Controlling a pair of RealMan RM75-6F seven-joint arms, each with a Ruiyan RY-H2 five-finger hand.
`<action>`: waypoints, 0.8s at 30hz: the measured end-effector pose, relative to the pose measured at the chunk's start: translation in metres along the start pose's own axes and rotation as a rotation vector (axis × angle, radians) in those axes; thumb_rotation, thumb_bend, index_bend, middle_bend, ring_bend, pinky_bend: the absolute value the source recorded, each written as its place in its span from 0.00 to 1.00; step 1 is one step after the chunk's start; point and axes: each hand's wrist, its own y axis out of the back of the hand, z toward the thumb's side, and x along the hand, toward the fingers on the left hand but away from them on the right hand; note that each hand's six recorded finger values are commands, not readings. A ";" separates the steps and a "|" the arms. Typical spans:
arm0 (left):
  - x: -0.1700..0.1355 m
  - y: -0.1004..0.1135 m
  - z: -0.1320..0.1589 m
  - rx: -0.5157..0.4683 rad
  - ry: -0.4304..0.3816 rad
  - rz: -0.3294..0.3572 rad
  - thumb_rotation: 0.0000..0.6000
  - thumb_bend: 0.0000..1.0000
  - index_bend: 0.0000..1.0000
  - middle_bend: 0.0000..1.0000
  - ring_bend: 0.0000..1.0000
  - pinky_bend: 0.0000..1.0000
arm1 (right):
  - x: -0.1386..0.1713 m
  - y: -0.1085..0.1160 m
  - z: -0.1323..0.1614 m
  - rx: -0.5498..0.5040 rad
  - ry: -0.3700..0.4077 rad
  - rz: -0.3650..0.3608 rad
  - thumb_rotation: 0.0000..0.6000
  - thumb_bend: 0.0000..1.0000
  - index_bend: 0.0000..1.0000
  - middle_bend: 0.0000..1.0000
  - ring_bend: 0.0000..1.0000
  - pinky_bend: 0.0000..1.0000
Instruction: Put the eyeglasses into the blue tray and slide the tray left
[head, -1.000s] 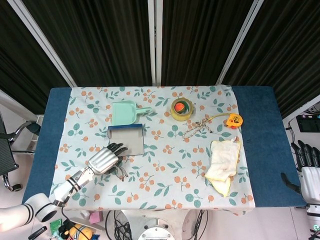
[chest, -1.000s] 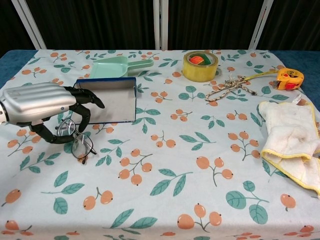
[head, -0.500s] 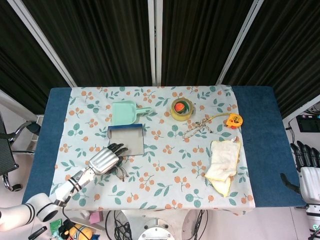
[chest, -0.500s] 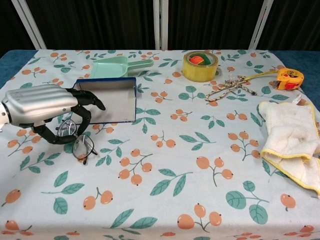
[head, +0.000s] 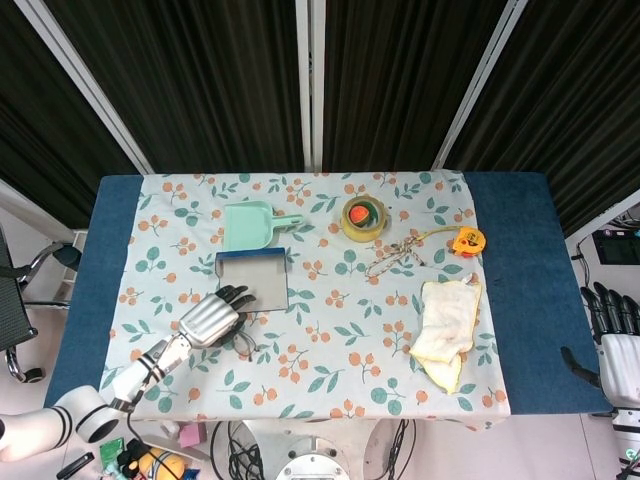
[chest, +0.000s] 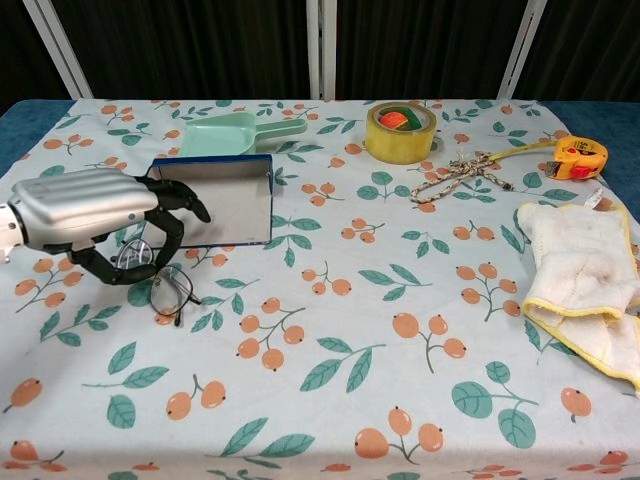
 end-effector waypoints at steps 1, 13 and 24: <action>0.000 0.001 0.000 -0.005 0.001 0.002 1.00 0.44 0.60 0.16 0.08 0.17 | 0.000 0.000 0.000 0.000 0.001 -0.001 1.00 0.18 0.00 0.00 0.00 0.00; 0.010 0.022 0.006 -0.066 0.104 0.047 1.00 0.48 0.62 0.14 0.06 0.17 | -0.001 0.003 0.002 0.012 0.005 -0.024 1.00 0.18 0.00 0.00 0.00 0.00; 0.045 0.032 0.012 -0.100 0.278 0.095 1.00 0.48 0.63 0.10 0.05 0.17 | 0.000 0.008 -0.003 0.006 -0.009 -0.040 1.00 0.18 0.00 0.00 0.00 0.00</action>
